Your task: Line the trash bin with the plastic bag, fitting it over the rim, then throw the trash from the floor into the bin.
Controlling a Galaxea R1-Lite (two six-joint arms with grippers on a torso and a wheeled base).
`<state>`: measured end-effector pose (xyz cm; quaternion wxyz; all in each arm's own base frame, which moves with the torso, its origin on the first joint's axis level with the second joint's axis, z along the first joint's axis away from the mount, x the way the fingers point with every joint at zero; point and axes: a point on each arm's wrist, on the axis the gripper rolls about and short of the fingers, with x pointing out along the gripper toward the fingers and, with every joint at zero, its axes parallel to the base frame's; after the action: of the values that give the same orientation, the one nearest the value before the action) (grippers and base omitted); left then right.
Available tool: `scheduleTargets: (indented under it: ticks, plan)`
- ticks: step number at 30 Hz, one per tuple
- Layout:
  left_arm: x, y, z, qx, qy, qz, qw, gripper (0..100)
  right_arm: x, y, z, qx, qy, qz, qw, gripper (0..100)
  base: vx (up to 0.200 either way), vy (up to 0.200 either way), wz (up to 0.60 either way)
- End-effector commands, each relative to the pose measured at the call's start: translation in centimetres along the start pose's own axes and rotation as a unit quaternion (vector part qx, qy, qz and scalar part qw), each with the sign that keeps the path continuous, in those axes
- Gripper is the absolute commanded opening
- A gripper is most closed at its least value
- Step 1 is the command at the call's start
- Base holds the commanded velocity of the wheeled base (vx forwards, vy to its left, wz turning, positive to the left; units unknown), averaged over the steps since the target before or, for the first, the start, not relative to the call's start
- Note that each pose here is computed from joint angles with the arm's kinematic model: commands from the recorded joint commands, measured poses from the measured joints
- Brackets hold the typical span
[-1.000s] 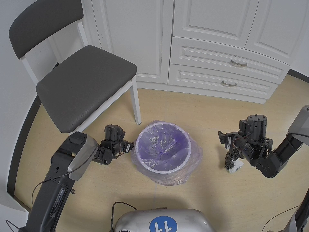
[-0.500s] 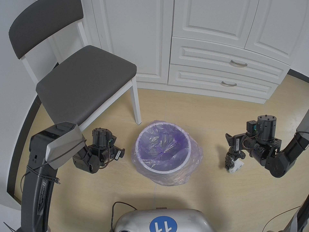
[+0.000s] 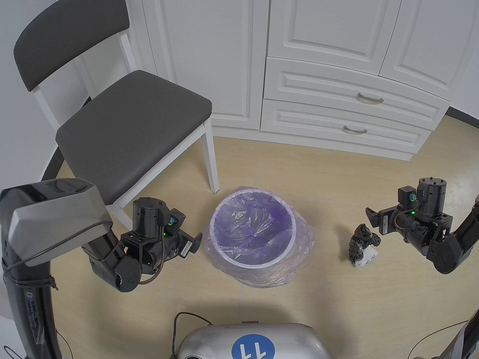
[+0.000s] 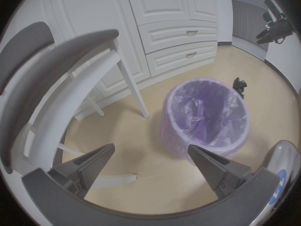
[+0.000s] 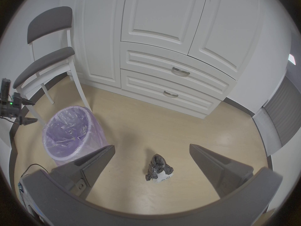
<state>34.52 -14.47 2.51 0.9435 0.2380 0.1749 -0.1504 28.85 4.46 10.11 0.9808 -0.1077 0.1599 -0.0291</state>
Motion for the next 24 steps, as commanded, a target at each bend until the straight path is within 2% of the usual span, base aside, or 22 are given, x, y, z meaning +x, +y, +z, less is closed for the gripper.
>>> scheduleTargets:
  ticks: [1,5,10,17,24]
  plan:
    - [-6.4,-1.1,3.5,0.01,-0.054,-0.028,0.9981,100,-0.1,-0.6,0.1,0.0,-0.001,-0.008,1.0,100,0.0,0.0,0.0]
    - [-8.4,-0.9,3.9,0.011,-0.066,-0.034,0.9972,100,0.0,-0.7,-0.1,0.0,0.002,-0.009,1.0,100,0.0,0.0,0.0]
    - [-11.1,0.2,5.2,-0.001,-0.101,-0.022,0.9946,100,0.4,-0.6,-0.4,-0.001,0.009,-0.01,0.9999,100,0.0,0.0,0.0]
    - [-15.1,0.9,6.9,-0.064,-0.151,-0.033,0.9859,100,0.4,-0.7,-0.4,-0.001,0.009,-0.01,0.9999,100,0.0,0.0,0.0]
    - [-18.0,1.9,6.7,-0.081,-0.179,-0.038,0.9797,100,0.5,-1.0,-0.4,0.001,0.01,-0.016,0.9998,100,0.0,0.0,0.0]
